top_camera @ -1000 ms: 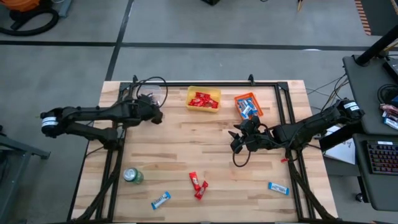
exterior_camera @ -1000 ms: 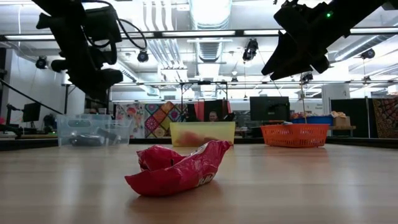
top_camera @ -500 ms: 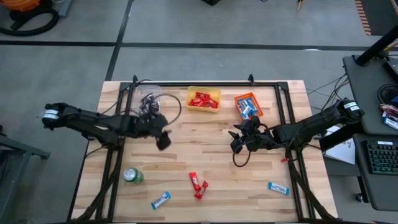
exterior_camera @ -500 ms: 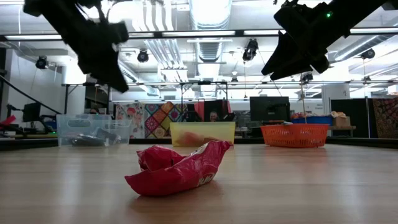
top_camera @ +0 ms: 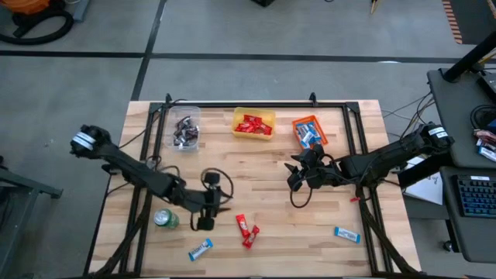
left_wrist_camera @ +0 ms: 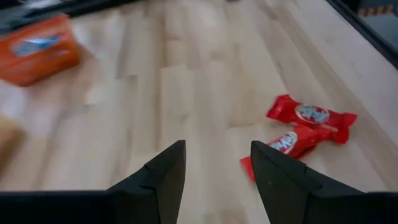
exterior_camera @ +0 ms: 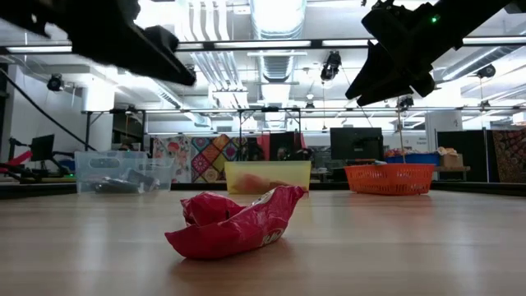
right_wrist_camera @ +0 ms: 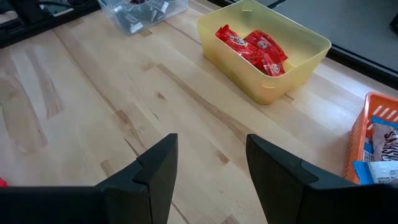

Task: Sort candy
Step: Put the red chocolate bar into the yellow bin

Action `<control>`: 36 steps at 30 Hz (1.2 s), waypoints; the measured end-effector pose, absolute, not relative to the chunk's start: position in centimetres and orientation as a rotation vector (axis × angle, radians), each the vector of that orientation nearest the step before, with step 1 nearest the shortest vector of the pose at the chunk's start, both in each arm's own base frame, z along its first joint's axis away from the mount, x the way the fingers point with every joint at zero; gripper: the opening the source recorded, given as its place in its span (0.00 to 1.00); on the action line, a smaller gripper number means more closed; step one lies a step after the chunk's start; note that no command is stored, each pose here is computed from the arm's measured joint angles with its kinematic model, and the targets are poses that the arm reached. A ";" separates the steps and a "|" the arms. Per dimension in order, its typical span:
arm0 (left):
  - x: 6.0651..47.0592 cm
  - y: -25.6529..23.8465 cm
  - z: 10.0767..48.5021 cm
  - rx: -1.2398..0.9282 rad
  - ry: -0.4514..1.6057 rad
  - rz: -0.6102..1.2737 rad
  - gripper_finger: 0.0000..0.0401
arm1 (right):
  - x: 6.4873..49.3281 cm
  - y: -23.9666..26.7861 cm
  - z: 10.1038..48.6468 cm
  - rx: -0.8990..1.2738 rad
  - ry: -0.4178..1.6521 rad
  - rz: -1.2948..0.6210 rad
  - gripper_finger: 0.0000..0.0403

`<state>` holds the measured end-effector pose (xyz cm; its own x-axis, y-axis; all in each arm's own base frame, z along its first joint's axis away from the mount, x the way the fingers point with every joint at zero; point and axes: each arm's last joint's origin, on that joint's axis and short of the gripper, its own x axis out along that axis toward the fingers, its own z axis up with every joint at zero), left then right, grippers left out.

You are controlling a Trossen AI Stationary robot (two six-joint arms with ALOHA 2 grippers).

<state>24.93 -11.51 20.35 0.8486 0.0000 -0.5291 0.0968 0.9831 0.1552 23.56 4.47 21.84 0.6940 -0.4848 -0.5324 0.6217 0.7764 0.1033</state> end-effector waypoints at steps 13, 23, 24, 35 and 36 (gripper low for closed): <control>29.0 -13.9 12.6 0.199 0.674 -0.243 0.41 | 23.6 4.5 21.8 0.293 0.506 -0.627 0.45; 29.6 -13.1 10.5 0.110 0.696 -0.318 0.41 | 23.9 4.6 22.2 0.306 0.468 -0.610 0.45; 29.7 -13.0 10.3 0.107 0.689 -0.316 0.41 | 23.9 4.6 22.2 0.306 0.468 -0.610 0.45; 29.8 -12.6 9.6 0.094 0.663 -0.311 0.25 | 23.9 4.6 22.2 0.294 0.474 -0.608 0.45; 29.8 -12.6 9.6 0.092 0.661 -0.310 0.21 | 23.9 4.6 22.2 0.294 0.474 -0.608 0.45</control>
